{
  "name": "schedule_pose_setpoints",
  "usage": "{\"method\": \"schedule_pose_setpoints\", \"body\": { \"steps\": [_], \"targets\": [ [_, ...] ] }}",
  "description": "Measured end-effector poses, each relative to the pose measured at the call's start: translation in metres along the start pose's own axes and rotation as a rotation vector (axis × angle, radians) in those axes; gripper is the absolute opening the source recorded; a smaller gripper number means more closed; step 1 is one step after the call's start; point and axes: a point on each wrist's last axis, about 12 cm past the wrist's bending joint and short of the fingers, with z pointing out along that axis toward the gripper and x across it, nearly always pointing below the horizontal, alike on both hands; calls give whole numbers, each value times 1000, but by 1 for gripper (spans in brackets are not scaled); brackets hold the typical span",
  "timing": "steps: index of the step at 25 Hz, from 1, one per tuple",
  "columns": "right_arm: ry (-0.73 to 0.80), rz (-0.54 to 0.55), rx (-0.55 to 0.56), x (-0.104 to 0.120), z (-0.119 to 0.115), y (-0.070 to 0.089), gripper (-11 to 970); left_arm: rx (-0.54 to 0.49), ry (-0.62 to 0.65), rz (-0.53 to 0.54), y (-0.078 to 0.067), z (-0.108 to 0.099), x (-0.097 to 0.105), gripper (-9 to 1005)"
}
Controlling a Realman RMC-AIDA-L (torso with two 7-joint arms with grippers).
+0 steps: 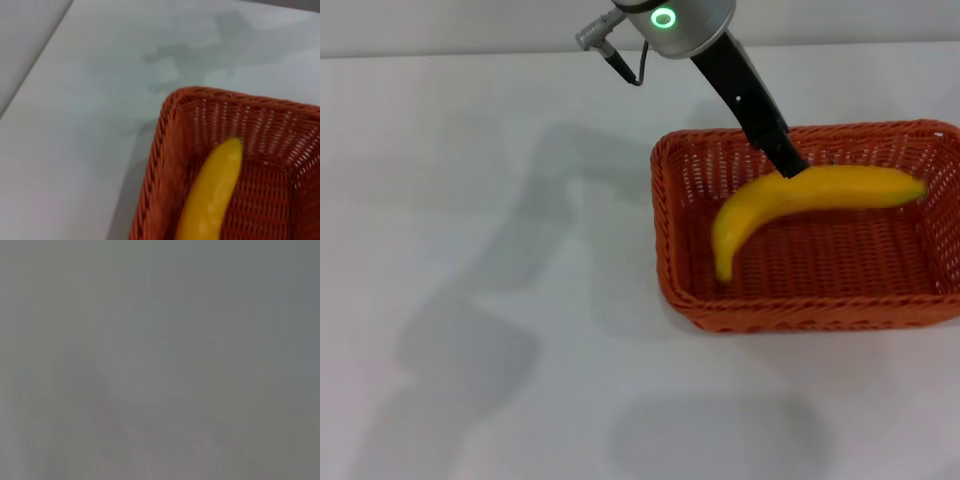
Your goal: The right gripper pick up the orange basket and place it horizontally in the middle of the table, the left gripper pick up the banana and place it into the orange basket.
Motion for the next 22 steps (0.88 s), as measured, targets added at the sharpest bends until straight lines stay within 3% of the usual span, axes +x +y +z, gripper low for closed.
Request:
{"method": "schedule_pose_setpoints", "body": {
  "steps": [5,11,18,22],
  "targets": [
    [-1,8,14,2,-5,-3,847,11,-71,9,0,-4,1,852],
    [-44,-49,59,2,-21,-9,846,-81,-293,8,1,-39,22,880],
    [-124,-95,72,8,-27,-10,846,-181,-594,-150,0,-84,110,897],
    [-170,-109,83,13,-28,-10,846,-261,-718,-232,-8,-102,175,896]
  ]
}}
